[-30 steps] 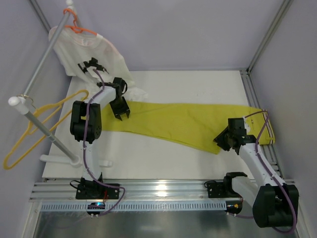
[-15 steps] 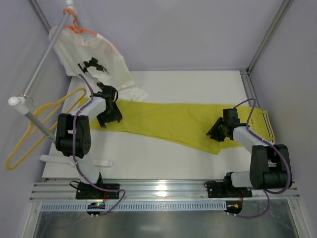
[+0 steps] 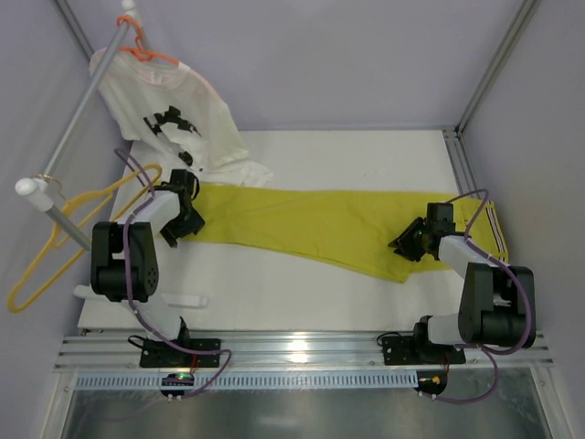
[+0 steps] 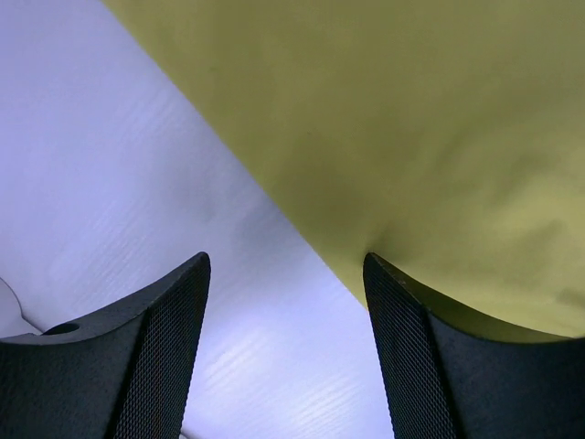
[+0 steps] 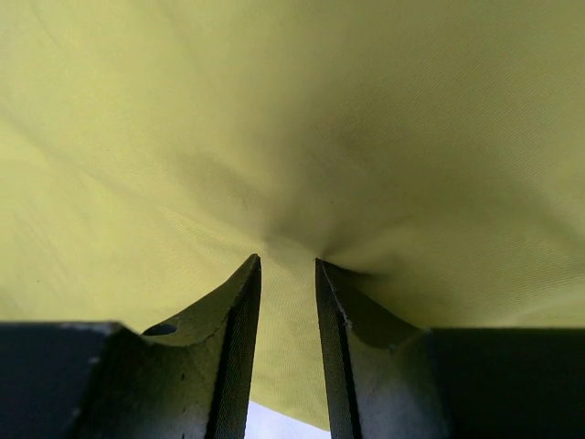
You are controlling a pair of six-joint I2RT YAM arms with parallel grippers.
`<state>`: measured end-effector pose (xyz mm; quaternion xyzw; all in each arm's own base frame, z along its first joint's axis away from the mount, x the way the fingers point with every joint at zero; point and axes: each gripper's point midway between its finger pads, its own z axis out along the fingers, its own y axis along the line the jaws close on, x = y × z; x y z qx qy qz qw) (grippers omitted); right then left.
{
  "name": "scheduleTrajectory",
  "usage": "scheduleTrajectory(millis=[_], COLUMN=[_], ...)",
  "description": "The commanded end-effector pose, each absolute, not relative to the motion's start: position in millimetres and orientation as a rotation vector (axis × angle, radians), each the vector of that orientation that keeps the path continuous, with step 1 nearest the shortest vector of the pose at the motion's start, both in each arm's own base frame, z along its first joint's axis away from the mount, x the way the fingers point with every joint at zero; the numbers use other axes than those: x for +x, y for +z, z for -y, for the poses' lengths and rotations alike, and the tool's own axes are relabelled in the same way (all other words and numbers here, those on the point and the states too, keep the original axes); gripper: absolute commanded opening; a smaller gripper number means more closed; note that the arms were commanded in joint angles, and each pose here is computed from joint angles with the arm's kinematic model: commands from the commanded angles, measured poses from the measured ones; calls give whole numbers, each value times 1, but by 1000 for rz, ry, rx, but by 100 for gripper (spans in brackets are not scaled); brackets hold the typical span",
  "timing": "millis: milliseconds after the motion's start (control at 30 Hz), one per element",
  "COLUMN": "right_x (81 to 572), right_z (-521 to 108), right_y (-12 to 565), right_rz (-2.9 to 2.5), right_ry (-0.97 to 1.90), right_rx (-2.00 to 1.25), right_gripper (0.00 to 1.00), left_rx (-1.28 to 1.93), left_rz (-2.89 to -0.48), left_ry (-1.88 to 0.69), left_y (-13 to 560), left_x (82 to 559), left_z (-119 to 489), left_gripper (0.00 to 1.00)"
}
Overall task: Place the trousers on the hanger
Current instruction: Fold the trousers
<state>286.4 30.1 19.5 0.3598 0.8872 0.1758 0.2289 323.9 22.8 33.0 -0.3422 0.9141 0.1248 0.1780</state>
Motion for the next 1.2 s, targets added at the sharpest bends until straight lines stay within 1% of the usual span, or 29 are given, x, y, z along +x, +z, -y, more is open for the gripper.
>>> scheduleTrajectory(millis=[0, 200, 333, 400, 600, 733, 800, 833, 900, 967, 1000, 1033, 1100, 1167], right_x=[271, 275, 279, 279, 281, 281, 282, 282, 282, 281, 281, 281, 281, 280], right_z=[-16, -21, -25, -27, -29, -26, -25, -23, -23, -22, -21, -21, -20, -19], right_y=[0, 12, 16, 14, 2, -1, 0, 0, 0, 0, 0, 0, 0, -1], right_rz=[-2483, -2442, -2426, -2431, -2467, -2471, -2468, -2462, -2465, -2462, -2461, -2460, -2457, -2461], right_ry=[383, 438, 476, 494, 502, 493, 490, 483, 483, 487, 487, 487, 482, 474], right_rx=[1008, 959, 929, 918, 901, 921, 922, 925, 927, 930, 931, 935, 942, 946], right_gripper=[34, 34, 34, 34, 34, 34, 34, 34, 34, 34, 34, 34, 34, 34], left_rx=[-1076, -1170, -1236, -1276, -1385, -1399, -1413, -1420, -1425, -1428, -1429, -1432, -1427, -1429], left_rz=[-2415, -2312, -2250, -2226, -2204, -2192, -2205, -2207, -2222, -2228, -2228, -2223, -2214, -2218], left_ry=[324, 332, 179, 156, 165, 220, 235, 245, 251, 253, 255, 260, 274, 307], left_y=[49, 51, 42, 38, 21, 20, 14, 15, 10, 9, 9, 10, 12, 13], left_x=[340, 354, 367, 370, 368, 366, 366, 367, 369, 371, 371, 371, 373, 369], left_z=[-41, -62, -60, -65, -80, -89, -93, -95, -96, -96, -96, -97, -99, -103], left_gripper=[69, 69, 68, 67, 56, 55, 53, 49, 47, 34, 29, 21, 12, 11])
